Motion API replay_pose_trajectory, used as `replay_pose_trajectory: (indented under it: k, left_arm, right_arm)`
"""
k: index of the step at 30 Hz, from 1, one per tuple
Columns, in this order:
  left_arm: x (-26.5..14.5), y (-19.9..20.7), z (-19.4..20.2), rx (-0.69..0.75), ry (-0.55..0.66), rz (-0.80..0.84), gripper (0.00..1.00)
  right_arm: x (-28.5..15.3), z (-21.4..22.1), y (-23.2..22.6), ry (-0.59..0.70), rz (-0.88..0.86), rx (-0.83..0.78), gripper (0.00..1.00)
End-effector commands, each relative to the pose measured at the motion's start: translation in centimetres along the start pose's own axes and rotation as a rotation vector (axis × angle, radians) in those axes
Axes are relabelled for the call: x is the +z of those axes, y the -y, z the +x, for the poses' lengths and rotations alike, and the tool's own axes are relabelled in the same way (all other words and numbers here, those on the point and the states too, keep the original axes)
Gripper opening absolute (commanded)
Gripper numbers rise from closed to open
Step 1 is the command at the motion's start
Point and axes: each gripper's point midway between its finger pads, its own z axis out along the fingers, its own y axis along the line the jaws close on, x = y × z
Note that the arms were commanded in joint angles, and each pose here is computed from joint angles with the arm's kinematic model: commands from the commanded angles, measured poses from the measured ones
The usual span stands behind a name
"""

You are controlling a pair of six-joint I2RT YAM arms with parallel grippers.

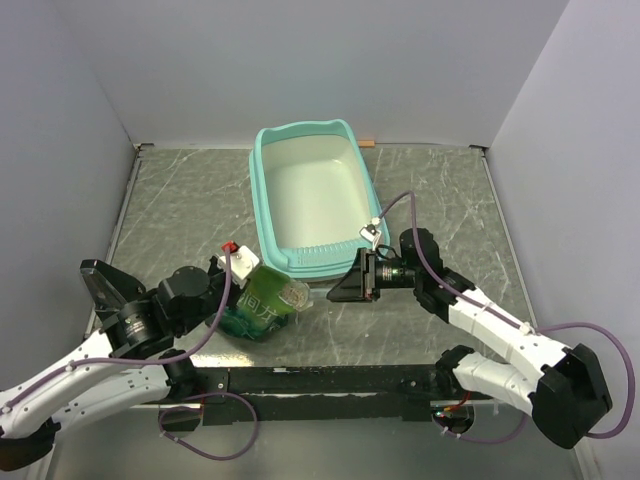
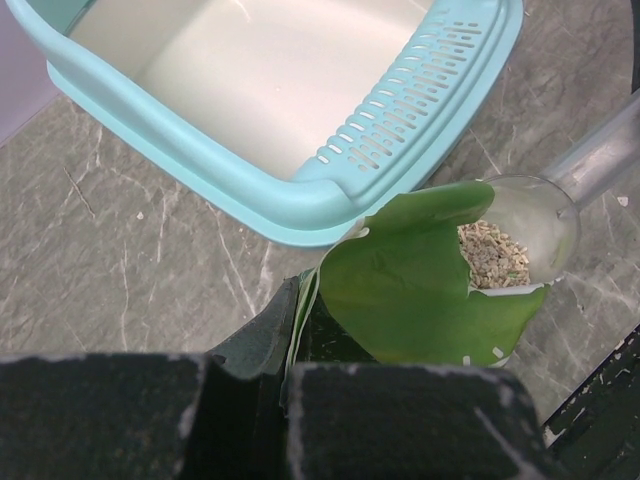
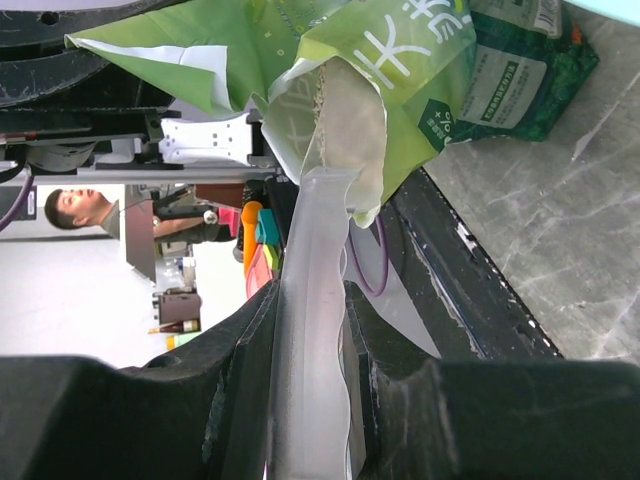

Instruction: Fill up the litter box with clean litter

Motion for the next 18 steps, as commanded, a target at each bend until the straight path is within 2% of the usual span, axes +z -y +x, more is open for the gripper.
replay_pose_trajectory:
  k: [1, 18]
  left_arm:
    - [1.1, 1.1, -1.2, -0.045, 0.049, 0.035, 0.01]
    - [1.2, 1.7, -2.0, -0.085, 0.089, 0.05, 0.01]
  right_arm:
    - [-0.9, -0.4, -1.1, 0.024, -0.017, -0.035, 0.0]
    - [-2.5, 1.5, 1.6, 0.087, -0.018, 0.037, 0.0]
